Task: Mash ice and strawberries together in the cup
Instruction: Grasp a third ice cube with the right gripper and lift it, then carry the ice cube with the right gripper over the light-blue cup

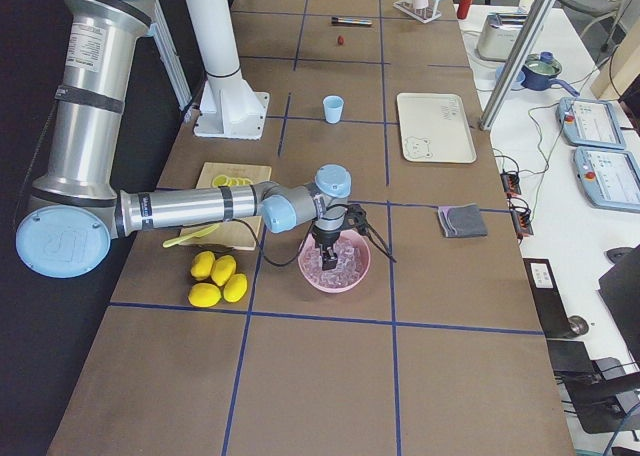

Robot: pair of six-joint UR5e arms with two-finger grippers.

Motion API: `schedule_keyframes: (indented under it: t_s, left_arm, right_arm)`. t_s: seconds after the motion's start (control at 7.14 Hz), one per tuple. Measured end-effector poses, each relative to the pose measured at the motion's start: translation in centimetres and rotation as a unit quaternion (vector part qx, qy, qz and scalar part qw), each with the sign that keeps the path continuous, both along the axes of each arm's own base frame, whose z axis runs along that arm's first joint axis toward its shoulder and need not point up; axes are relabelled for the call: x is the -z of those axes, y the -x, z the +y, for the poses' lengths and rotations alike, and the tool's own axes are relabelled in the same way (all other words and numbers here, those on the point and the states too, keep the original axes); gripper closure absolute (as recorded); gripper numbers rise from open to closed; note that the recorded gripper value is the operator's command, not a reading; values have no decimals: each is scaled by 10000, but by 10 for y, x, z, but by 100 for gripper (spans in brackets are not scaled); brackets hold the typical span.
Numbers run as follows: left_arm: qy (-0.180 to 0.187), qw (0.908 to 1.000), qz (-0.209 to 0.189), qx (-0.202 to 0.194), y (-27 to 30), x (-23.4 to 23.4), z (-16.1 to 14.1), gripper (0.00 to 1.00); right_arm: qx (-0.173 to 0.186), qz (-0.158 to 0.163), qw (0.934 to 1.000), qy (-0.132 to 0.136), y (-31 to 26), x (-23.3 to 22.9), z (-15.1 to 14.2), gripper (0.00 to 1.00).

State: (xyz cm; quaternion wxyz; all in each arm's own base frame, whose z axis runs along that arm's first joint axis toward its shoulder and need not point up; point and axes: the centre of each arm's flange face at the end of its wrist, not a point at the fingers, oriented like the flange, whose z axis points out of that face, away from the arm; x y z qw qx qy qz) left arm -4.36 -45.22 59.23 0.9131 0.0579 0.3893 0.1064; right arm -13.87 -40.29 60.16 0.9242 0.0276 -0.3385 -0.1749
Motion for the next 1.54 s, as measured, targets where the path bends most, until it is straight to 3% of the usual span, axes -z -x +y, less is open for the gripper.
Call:
schedule_keyframes:
  t_s: [0.56, 0.84, 1.12, 1.54]
  left_arm:
    - [-7, 10000, 7, 0, 0, 1, 0, 0]
    - [-21, 10000, 7, 0, 0, 2, 0, 0]
    - [-49, 10000, 8, -1, 0, 5, 0, 0]
    - [-77, 10000, 11, -1, 0, 7, 0, 0]
  right_arm:
    - [22, -20, 10000, -30, 1, 3, -1, 97]
    - [-126, -147, 9995, -253, -7, 30, -9, 98]
    - [-570, -419, 9967, -409, 6, 86, -43, 96]
    - [-1320, -956, 9866, -57, 110, 209, -82, 96]
